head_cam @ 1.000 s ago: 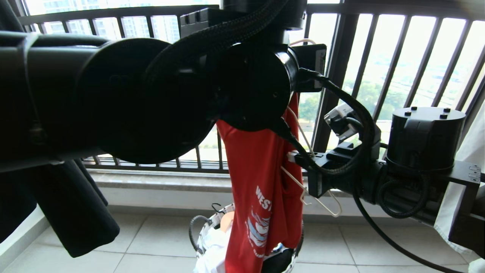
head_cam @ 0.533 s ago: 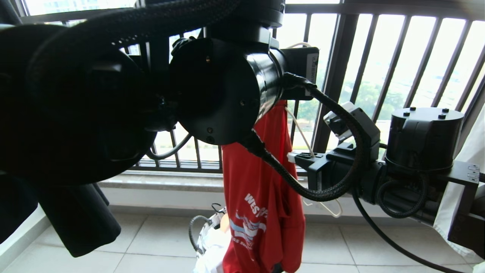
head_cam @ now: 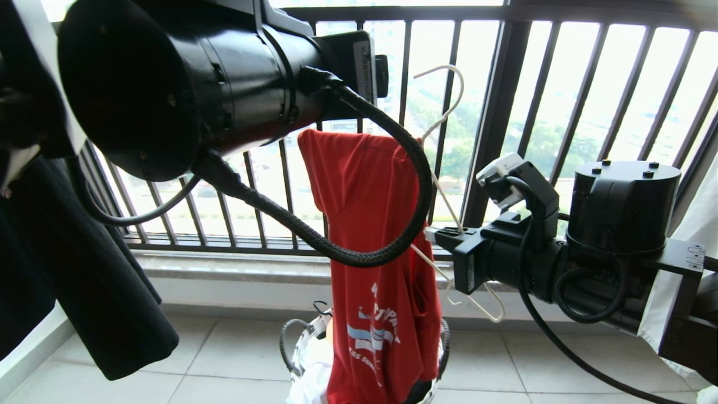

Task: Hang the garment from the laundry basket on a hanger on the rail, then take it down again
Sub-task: Hang the clothes on the clothes rack

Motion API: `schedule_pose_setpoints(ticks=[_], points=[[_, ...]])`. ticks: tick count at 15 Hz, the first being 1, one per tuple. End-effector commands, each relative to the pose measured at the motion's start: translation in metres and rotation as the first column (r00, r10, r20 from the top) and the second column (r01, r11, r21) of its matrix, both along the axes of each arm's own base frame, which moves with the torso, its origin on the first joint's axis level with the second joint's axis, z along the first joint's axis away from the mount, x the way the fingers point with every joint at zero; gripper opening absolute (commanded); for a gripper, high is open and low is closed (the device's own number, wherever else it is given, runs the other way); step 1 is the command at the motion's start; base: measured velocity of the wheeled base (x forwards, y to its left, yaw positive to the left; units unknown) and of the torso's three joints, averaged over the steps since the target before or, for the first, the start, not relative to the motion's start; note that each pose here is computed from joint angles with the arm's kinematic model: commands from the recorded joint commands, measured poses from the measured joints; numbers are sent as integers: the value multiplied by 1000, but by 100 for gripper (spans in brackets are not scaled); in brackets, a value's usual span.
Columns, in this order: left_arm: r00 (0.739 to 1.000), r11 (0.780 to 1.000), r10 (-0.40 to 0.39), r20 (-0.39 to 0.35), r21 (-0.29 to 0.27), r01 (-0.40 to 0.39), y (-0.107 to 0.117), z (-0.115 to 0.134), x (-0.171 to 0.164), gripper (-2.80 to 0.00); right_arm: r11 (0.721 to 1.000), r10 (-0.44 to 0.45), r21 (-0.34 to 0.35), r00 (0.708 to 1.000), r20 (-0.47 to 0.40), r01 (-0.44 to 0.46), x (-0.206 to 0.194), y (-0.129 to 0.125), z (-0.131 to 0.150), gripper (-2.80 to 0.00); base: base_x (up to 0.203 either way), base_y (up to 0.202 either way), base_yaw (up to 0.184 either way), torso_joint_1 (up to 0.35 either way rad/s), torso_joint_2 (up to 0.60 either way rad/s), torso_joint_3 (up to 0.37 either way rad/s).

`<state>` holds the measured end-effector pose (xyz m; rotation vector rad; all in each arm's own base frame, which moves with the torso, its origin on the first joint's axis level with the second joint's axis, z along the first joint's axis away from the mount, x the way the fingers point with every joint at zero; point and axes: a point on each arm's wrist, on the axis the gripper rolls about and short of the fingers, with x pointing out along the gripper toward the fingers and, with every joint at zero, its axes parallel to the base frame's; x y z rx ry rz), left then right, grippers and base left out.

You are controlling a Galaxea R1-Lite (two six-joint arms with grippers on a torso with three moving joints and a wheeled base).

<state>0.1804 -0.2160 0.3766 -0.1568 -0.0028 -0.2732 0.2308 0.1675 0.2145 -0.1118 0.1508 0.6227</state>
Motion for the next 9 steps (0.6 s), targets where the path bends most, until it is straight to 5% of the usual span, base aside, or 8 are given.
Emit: schedule_pose_setpoints(ticks=[1,2,7,9], points=[[996,996,81,25,-35,-80,38,13,6,-230,1000,1,-1,1000,2,-1,0,0,0,-280,0,0,0,0,0,0],[998,998,54,25,-37,-53,51,13,7,-280,1000,1,-1,1000,0,-1,1,1,-1,-280,0,0,0,0,0,0],[988,988,-154,-6,-4,154,81,-2,9,-280,1000,11,8,1000,-9,-11,-1,4,-1,-280,0,0,0,0,0,0],[958,958,-287,7,9,287,88,6,14,-280,999,15,51,1000,-16,-14,-1,4,5,-280,0,0,0,0,0,0]])
